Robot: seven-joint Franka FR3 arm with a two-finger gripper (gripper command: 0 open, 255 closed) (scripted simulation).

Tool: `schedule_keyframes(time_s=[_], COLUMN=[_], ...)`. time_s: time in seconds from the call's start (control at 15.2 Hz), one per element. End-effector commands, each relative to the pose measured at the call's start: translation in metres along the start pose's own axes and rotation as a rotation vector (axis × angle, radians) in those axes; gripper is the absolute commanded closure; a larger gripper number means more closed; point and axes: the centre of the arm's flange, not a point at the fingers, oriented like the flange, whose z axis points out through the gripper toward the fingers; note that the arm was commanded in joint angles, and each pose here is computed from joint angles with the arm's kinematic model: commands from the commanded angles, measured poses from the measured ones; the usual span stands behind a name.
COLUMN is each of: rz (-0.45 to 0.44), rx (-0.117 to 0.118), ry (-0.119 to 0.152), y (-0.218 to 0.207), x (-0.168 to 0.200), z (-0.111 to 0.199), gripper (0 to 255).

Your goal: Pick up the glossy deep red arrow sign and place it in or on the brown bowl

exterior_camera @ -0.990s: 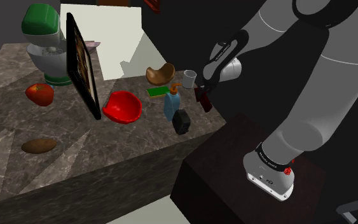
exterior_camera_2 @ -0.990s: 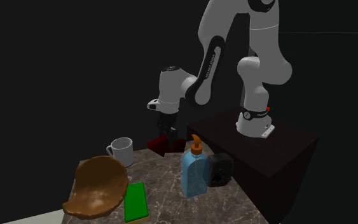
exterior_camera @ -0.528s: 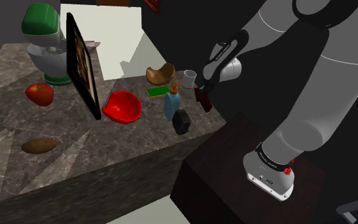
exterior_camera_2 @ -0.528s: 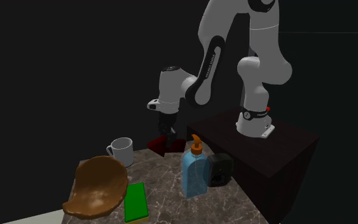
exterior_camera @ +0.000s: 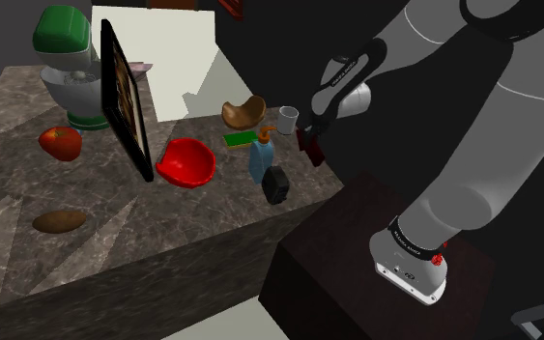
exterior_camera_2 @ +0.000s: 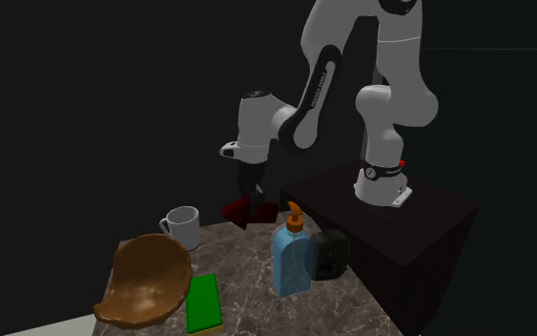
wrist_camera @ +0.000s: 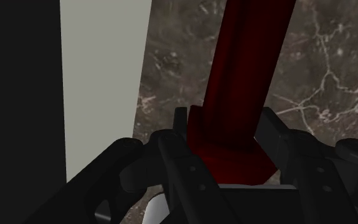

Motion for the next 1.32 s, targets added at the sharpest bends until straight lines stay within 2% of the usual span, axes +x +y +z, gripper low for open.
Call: schedule_keyframes(time_s=[0.0,1.25], rz=[0.000,0.000], rx=[0.000,0.000], ry=[0.000,0.000], y=[0.000,0.004], x=[0.001,0.009], z=[-0.010,-0.110], gripper=[255,255])
